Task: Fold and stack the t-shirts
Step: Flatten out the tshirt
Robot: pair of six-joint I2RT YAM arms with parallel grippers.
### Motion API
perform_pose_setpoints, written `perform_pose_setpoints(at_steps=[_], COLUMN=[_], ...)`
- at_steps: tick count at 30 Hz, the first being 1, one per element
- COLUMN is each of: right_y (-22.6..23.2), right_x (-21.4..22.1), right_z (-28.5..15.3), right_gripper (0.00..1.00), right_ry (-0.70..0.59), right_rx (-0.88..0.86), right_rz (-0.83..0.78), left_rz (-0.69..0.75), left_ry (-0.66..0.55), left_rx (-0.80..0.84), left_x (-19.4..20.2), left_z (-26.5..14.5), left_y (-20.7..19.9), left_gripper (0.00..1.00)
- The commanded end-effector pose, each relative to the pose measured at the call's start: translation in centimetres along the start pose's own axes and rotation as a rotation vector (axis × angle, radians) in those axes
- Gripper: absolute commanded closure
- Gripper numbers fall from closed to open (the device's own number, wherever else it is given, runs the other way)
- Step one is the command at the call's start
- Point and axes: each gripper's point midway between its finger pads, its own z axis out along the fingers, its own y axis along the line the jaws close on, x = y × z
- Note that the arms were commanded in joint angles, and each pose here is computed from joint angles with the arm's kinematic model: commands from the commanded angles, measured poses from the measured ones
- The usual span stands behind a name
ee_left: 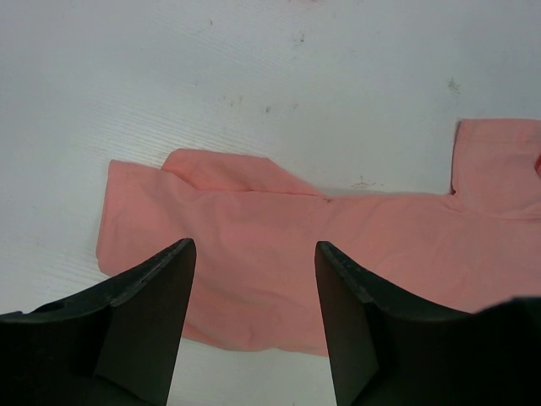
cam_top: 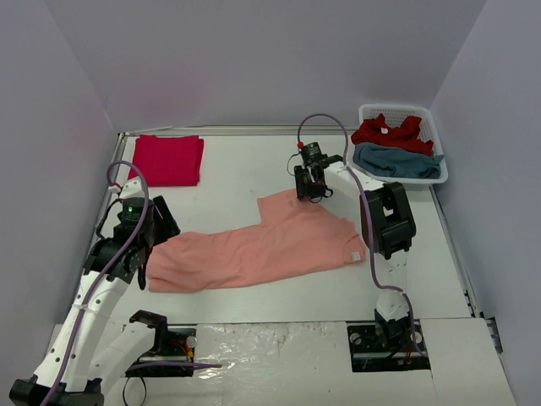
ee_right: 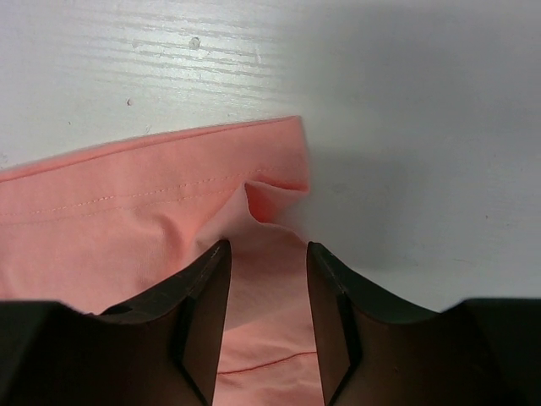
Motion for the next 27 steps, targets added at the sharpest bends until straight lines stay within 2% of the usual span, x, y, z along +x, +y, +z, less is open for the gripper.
perform_pose_setpoints(at_steps=[1, 13, 27], right_y=[-0.4, -0.5, -0.1], right_x=[-1.4, 0.1, 1.1], right_z=[-1.0, 1.5, 1.0], right_gripper=[0.62, 0.63, 1.0], right_ry=[-0.019, 0.05, 0.061], right_rx=[0.006, -0.065, -0.091], right_rz=[0.021, 0.046, 0.035], left_rz=[-0.012, -0.01, -0.009], left_ry=[-0.026, -0.021, -0.018], left_rx=[0.014, 0.02, 0.022], left_x=[-0.6, -0.6, -0.6], left_z=[-0.1, 0.0, 0.2], left_y=[-0.3, -0.4, -0.5], left_gripper=[0.43, 0.43, 0.43])
